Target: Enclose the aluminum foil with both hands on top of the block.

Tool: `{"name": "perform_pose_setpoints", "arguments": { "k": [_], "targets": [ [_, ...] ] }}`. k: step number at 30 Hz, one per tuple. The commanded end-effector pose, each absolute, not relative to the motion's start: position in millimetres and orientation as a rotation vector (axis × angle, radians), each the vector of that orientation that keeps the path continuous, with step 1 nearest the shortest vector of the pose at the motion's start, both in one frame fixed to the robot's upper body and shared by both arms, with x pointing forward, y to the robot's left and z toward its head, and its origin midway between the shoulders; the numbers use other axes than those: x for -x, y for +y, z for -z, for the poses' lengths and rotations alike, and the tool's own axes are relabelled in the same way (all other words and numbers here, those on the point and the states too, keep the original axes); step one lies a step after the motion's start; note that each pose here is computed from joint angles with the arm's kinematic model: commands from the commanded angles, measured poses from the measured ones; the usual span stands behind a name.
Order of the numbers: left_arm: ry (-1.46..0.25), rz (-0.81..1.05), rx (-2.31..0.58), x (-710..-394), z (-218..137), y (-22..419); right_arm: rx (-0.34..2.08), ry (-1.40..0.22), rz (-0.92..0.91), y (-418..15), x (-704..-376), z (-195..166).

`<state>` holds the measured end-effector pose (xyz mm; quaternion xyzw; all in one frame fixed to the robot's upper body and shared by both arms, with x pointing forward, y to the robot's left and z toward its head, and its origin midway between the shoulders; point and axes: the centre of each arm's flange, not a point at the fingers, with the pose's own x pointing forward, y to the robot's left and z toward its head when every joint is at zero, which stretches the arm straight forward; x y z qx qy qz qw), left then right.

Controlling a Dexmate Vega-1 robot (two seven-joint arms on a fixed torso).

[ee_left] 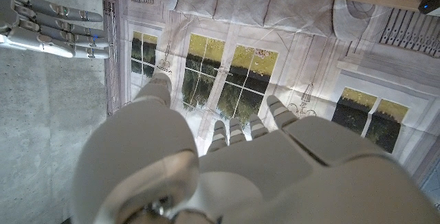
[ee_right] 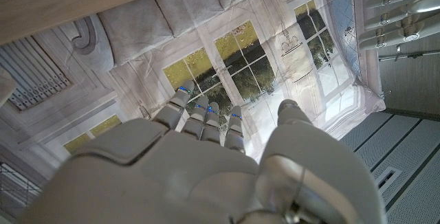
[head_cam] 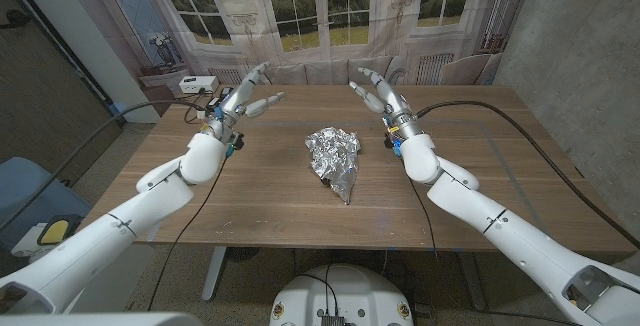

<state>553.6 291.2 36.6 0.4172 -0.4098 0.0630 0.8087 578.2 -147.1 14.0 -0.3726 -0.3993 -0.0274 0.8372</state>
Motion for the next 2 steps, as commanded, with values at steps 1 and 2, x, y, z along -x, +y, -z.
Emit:
{"name": "perform_pose_setpoints", "arguments": {
  "k": [1, 2],
  "targets": [
    [-0.906, -0.141, -0.857, -545.7, -38.0, 317.1, 0.795, -0.908, 0.142, -139.2, -548.6, -38.3],
    [-0.905, -0.146, -0.854, -545.0, -37.4, 319.5, 0.793, -0.911, 0.143, -137.5, -548.6, -39.0]
  ]
}}
